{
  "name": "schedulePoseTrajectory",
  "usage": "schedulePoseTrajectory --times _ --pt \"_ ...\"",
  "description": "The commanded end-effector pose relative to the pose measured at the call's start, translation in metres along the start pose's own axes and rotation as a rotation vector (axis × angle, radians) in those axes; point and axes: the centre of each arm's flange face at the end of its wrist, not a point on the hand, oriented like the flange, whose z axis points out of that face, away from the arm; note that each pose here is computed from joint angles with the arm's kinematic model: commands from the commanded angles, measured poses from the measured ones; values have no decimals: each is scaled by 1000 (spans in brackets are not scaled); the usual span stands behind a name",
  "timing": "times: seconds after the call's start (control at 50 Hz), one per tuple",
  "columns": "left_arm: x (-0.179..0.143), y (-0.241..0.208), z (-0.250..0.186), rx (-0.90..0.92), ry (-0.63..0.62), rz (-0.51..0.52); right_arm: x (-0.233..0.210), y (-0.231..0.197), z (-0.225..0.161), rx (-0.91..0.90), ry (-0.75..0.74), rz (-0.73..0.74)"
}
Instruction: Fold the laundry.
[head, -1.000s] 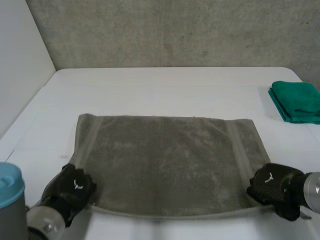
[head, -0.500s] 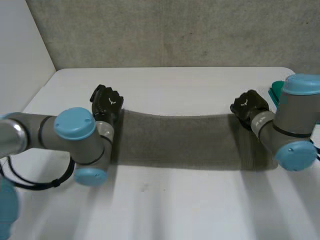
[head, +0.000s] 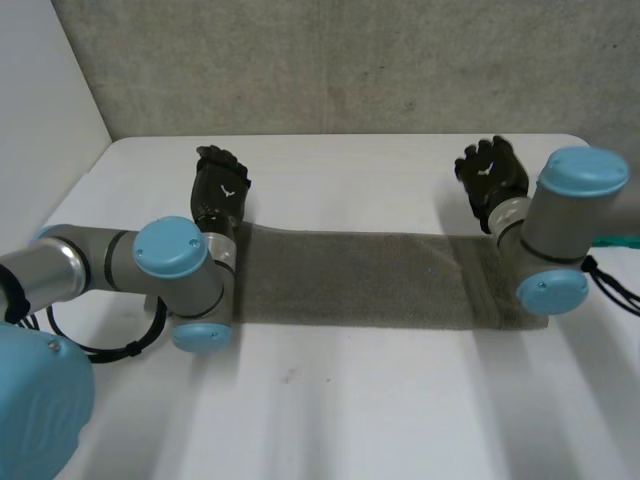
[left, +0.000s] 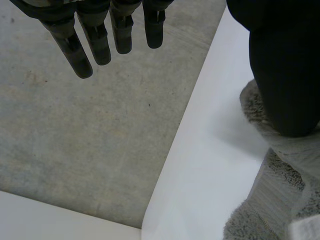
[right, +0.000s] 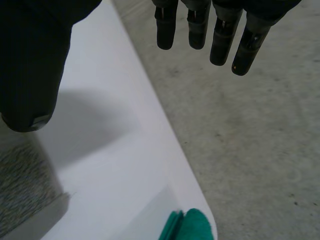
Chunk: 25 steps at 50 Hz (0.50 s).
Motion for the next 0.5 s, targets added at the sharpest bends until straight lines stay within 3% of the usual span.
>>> schedulePoseTrajectory --times 0.02,0.14,0.24,0.4,0.5 --pt "-57 -33 -26 19 -51 -52 69 -63 -46 107 98 175" --pt "-103 -53 -59 83 -42 -193 82 -73 -86 39 0 216" --pt "-129 -37 -74 53 22 -283 73 -52 -114 -90 -167 278" --pt "-126 -6 -89 -119 140 -385 41 -21 -136 -169 -298 326" --pt "-120 13 -92 -203 164 -397 27 -9 -143 -185 -323 335"
